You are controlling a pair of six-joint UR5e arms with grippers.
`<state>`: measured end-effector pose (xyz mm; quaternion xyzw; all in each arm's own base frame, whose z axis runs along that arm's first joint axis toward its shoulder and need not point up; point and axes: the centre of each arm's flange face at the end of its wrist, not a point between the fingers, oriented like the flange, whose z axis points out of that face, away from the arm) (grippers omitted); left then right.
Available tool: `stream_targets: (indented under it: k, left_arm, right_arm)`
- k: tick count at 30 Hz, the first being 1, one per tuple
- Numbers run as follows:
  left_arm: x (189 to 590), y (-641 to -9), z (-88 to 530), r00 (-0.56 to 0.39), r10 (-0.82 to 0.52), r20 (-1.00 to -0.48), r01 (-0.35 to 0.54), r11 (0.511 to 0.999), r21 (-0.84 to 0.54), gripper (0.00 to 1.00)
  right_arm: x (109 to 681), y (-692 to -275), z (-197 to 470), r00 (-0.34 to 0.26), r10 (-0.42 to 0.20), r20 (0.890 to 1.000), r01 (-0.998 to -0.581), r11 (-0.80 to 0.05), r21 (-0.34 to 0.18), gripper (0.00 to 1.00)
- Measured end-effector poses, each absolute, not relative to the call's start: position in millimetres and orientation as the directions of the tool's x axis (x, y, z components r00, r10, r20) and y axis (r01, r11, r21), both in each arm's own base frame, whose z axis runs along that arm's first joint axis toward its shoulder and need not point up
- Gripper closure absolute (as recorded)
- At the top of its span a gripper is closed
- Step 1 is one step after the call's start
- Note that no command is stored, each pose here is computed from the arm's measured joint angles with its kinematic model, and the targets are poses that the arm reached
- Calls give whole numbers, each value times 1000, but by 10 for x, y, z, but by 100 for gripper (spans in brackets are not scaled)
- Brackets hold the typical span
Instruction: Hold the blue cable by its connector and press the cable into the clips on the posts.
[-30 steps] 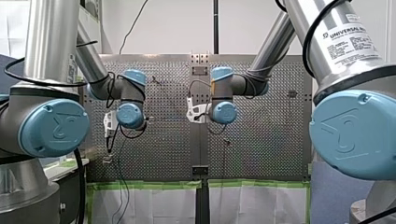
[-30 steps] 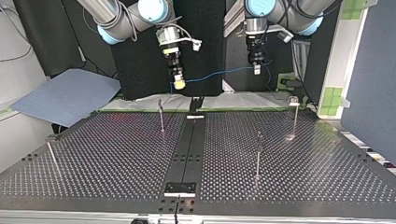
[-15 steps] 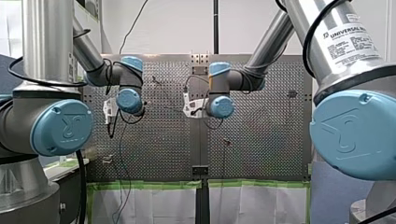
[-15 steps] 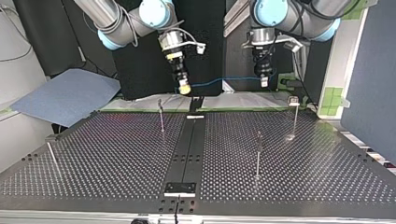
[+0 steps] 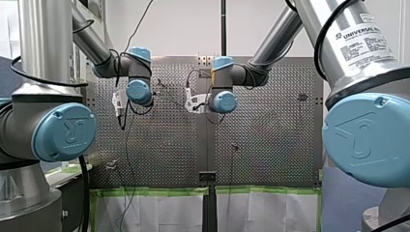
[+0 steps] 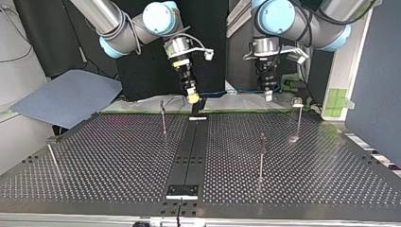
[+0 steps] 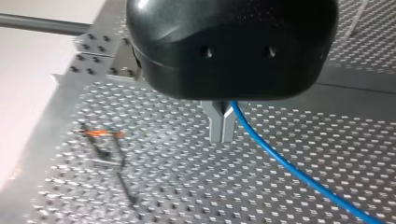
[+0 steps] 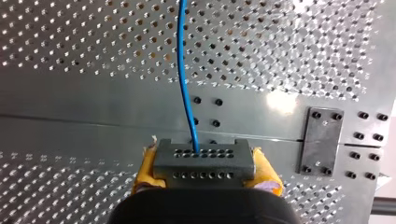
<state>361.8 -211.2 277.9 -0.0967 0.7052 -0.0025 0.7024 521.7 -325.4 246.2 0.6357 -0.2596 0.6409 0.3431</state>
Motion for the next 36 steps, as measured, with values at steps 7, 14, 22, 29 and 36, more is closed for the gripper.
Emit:
stream_targets:
  k: [7,14,22,29,36]
  left_arm:
    - [3704,-2130,3008,51,-158,-986,-139,977,-163,98]
    - [3734,-2121,3112,74,-157,-985,-148,975,-166,98]
    - [3781,-2105,3168,99,-160,-982,-152,973,-174,98]
    - [3861,-2112,3353,140,-174,-975,-148,970,-194,98]
    - [3906,-2081,3400,157,-170,-973,-155,969,-194,98]
  right_arm:
    - [5328,-3304,2637,28,121,992,-756,-646,100,100]
    - [5441,-3341,2826,12,127,992,-747,-659,93,100]
    - [5509,-3389,2964,-4,128,992,-749,-658,82,100]
    - [5538,-3429,2928,-22,102,995,-748,-662,51,100]
    - [5595,-3551,2961,-51,78,996,-748,-664,14,100]
